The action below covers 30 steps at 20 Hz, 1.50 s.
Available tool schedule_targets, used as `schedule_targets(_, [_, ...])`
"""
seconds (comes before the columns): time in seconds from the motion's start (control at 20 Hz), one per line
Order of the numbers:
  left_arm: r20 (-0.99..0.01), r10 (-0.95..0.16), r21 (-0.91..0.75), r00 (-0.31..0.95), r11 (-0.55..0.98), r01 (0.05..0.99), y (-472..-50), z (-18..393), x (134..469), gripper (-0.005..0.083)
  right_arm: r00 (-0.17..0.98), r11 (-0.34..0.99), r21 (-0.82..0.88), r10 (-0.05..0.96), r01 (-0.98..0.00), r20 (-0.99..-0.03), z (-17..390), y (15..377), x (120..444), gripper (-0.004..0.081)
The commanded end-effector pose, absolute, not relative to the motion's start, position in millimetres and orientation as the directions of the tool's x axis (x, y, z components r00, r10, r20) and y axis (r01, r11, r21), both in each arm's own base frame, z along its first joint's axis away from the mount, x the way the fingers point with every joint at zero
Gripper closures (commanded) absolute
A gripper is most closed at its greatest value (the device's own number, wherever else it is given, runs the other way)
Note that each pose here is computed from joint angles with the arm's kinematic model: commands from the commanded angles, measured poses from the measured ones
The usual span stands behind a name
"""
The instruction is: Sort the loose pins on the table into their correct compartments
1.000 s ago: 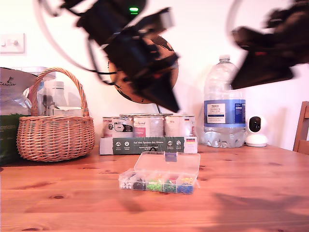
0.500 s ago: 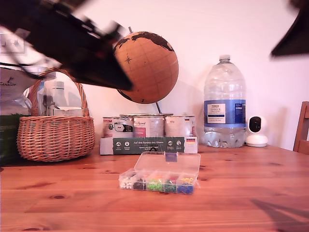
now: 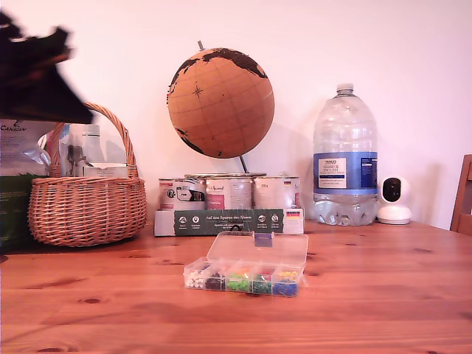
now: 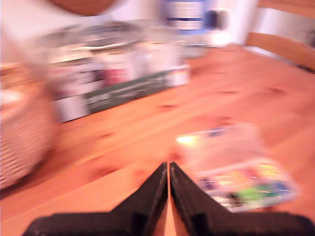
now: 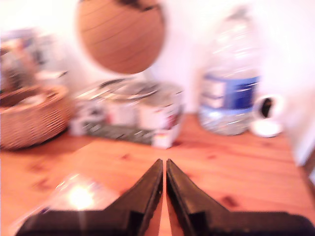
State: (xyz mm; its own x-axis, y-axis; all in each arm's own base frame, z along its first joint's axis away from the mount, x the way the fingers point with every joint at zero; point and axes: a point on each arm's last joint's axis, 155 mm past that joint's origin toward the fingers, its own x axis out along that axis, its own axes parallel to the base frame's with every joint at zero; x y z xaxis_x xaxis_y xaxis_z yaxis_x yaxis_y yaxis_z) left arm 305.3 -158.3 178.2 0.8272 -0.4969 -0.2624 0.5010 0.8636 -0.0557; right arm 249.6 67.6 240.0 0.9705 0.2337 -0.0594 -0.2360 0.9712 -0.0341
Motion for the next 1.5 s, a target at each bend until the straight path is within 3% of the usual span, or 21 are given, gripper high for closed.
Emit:
schedule_targets(0.0, [-0.247,-0.489,-0.063,0.837,0.87,0.49,-150,179,304,0.0797,0.974,0.975,-0.028,0.216,-0.219,-0.074,226,62,254,0.0782])
schedule_targets(0.35, [-0.225,-0.409,-0.077,0.885,0.912,0.402,-108,179,307,0.0797,0.992,0.992,0.038,0.121,-0.12,-0.029,220,28,264,0.0782])
schedule_targets(0.6, [-0.207,-0.356,-0.078,0.911,0.935,0.347,-88,188,302,0.0797,0.984,0.983,0.054,0.176,-0.175,-0.015,219,34,261,0.0782])
schedule_targets(1.2, [-0.135,-0.319,-0.108,0.938,0.946,0.306,-72,162,256,0.0797,0.989,0.989,0.04,0.138,-0.14,0.042,225,27,245,0.0782])
schedule_targets(1.45, [-0.089,-0.256,-0.083,0.963,0.965,0.249,-58,171,245,0.0797,0.99,0.991,0.038,0.123,-0.126,0.074,228,24,238,0.0782])
